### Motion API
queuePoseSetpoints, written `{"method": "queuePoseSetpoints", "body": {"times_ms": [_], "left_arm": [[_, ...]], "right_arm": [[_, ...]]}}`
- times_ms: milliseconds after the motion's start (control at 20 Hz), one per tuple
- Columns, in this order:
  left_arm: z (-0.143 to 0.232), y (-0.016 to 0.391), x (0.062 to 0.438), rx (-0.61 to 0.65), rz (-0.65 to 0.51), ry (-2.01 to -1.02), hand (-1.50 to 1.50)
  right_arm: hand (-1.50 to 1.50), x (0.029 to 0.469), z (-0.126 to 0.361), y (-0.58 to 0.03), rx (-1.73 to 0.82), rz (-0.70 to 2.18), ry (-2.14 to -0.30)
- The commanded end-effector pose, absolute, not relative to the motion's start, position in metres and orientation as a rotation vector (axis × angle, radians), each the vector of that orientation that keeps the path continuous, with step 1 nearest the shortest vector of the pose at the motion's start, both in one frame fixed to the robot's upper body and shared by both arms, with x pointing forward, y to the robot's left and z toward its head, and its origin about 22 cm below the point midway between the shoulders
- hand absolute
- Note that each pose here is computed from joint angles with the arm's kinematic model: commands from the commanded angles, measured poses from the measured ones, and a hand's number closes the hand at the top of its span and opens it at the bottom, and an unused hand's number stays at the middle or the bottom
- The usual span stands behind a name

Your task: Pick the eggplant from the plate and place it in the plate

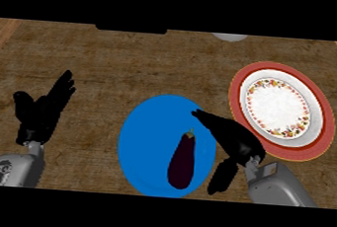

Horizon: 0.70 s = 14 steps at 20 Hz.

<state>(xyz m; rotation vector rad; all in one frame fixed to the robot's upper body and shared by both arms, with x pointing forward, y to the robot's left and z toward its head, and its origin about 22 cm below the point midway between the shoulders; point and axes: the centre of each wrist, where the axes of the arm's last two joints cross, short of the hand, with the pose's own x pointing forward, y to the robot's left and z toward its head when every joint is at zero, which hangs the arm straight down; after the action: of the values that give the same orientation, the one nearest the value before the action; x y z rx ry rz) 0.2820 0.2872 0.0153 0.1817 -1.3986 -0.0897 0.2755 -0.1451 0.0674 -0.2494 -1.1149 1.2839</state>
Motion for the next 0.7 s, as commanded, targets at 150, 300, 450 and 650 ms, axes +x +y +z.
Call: {"method": "queuePoseSetpoints", "body": {"times_ms": [150,300,450,650], "left_arm": [[0.019,0.277,0.287,0.156,-0.097,-1.396,0.00],[0.014,0.288,0.286,0.168,-0.089,-1.399,0.00],[0.010,0.304,0.287,0.162,-0.076,-1.396,0.00],[0.009,0.299,0.282,0.175,-0.083,-1.412,0.00]], "right_arm": [[-1.50,0.283,0.067,-0.110,-0.249,1.350,-1.012],[-1.50,0.296,0.067,-0.110,-0.235,1.365,-1.005],[-1.50,0.301,0.064,-0.117,-0.265,1.383,-0.990],[-1.50,0.293,0.042,-0.083,-0.292,1.374,-0.986]]}}
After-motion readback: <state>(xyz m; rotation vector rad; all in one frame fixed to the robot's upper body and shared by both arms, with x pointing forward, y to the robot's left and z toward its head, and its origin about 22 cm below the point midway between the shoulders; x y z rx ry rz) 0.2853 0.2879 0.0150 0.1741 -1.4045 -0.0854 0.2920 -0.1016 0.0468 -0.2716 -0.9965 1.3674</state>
